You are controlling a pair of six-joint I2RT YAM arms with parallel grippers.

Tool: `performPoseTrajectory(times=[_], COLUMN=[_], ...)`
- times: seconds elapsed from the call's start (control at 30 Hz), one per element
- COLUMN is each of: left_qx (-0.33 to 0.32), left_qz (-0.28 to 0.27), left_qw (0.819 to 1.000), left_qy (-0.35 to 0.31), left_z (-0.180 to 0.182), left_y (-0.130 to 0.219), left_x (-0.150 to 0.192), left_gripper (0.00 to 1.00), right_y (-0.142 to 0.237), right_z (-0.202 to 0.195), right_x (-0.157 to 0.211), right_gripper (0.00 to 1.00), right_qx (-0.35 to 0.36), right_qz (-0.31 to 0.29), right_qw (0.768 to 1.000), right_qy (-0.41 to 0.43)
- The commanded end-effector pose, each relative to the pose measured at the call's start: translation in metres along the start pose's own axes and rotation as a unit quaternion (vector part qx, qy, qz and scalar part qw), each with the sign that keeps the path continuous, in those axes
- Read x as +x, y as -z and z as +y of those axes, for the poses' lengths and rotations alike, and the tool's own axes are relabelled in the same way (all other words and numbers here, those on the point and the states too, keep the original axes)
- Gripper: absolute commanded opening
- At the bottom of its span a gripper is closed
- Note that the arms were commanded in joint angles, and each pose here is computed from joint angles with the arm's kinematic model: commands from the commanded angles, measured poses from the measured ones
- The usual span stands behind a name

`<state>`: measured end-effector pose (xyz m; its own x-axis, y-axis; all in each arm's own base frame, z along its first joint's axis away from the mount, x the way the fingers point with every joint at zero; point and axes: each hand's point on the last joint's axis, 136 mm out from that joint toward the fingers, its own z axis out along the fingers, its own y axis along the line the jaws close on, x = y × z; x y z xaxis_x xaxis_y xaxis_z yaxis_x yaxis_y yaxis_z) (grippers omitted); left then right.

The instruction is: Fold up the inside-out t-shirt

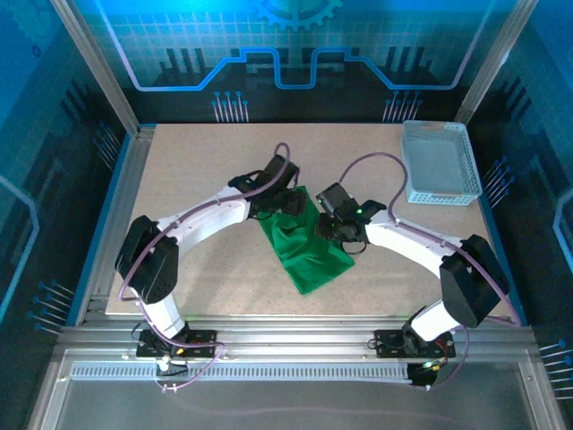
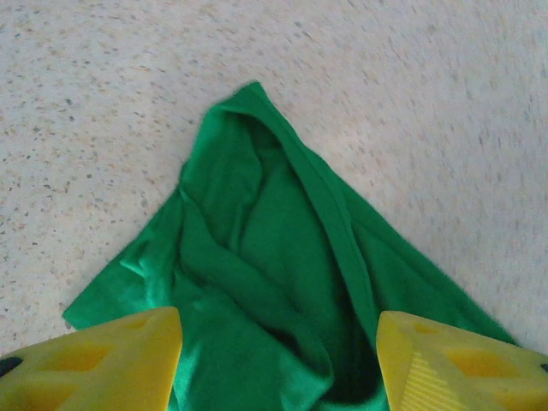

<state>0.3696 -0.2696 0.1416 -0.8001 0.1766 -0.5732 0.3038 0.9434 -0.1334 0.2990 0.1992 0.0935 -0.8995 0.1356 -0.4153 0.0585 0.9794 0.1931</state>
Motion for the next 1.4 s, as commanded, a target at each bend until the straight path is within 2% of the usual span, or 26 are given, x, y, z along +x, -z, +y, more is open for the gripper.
performPoseTrajectory(times=[0.0, 0.17, 0.43, 0.7, 0.83, 1.03, 1.27, 1.37], left_qx=[-0.047, -0.089, -0.103, -0.109, -0.107, -0.118, -0.144, -0.156], left_qz=[0.047, 0.072, 0.079, 0.069, 0.058, 0.049, 0.046, 0.044], left_qw=[0.993, 0.987, 0.985, 0.987, 0.991, 0.992, 0.983, 0.979], left_qy=[-0.094, -0.113, -0.114, -0.098, -0.061, 0.002, 0.101, 0.121], left_z=[0.002, 0.007, 0.012, 0.019, 0.034, 0.068, 0.115, 0.125], left_y=[-0.007, -0.025, -0.033, -0.036, -0.033, -0.029, -0.021, -0.018], left_x=[0.037, 0.044, 0.049, 0.047, 0.042, 0.039, 0.045, 0.047], left_gripper=[0.64, 0.62, 0.55, 0.39, 0.29, 0.23, 0.25, 0.27], right_y=[-0.006, -0.005, -0.006, -0.017, -0.020, -0.022, -0.022, -0.022], right_z=[-0.011, -0.016, -0.027, -0.022, -0.022, -0.023, -0.020, -0.018], right_x=[0.001, 0.005, 0.009, 0.015, 0.017, 0.017, 0.015, 0.015], right_gripper=[0.49, 0.49, 0.49, 0.49, 0.49, 0.49, 0.50, 0.50], right_qx=[0.027, 0.028, 0.030, 0.024, 0.025, 0.027, 0.025, 0.021], right_qz=[0.007, 0.005, 0.003, 0.018, 0.021, 0.023, 0.023, 0.023], right_qw=[1.000, 1.000, 0.999, 1.000, 0.999, 0.999, 0.999, 1.000], right_qy=[0.010, 0.001, -0.010, -0.010, -0.012, -0.009, -0.006, -0.001])
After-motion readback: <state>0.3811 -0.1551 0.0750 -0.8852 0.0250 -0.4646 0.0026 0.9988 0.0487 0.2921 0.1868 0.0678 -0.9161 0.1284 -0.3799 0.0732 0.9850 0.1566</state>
